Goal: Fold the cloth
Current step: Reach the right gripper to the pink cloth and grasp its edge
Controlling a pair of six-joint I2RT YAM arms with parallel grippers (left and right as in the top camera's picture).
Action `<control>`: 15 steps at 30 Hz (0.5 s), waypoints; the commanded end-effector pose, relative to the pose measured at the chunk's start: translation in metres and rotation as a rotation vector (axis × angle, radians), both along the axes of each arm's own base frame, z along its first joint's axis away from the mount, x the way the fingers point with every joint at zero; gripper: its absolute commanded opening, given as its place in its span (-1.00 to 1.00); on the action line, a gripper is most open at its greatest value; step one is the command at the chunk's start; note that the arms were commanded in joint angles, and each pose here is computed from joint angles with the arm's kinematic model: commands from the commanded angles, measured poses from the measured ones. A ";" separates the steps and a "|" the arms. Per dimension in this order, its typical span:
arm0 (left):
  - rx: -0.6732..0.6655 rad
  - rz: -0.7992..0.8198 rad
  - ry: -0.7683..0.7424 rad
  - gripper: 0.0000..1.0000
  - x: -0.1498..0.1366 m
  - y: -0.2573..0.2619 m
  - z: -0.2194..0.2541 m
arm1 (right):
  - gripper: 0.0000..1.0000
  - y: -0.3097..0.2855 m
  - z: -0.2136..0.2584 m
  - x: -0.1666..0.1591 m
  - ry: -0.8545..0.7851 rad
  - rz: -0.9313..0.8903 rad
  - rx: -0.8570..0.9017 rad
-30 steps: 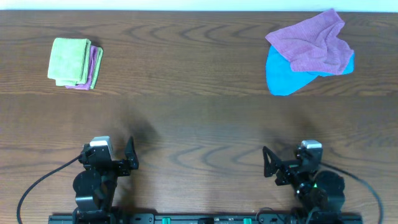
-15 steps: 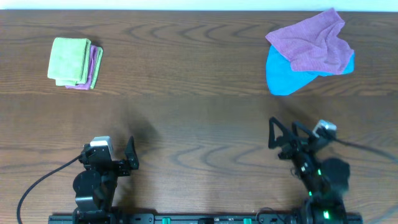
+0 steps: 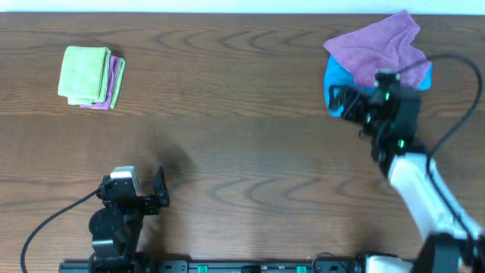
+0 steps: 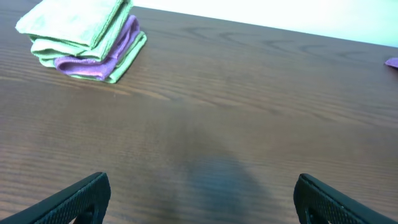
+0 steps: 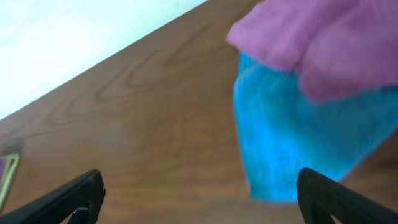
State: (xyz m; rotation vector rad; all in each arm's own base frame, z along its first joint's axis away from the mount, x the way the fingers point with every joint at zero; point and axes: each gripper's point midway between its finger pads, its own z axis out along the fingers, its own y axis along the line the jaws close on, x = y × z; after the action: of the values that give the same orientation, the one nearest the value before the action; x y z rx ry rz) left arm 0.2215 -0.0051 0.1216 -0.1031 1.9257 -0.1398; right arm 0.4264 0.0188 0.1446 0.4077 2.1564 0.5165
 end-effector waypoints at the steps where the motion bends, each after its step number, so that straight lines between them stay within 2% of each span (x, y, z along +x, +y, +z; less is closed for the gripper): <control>1: -0.012 0.008 0.020 0.91 -0.001 0.001 -0.009 | 0.98 -0.026 0.002 0.029 0.008 -0.017 -0.071; 7: -0.012 0.008 0.020 0.91 -0.001 0.001 -0.009 | 0.99 -0.068 -0.017 0.065 0.097 -0.107 -0.154; 15: -0.012 0.008 0.020 0.91 -0.001 0.001 -0.009 | 0.98 -0.086 -0.068 0.081 0.238 -0.137 -0.223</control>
State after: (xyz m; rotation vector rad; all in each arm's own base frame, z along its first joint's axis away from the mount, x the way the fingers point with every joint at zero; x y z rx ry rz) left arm 0.2215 -0.0052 0.1217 -0.1027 1.9249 -0.1402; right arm 0.5035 -0.0575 0.0889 0.5150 2.3393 0.2231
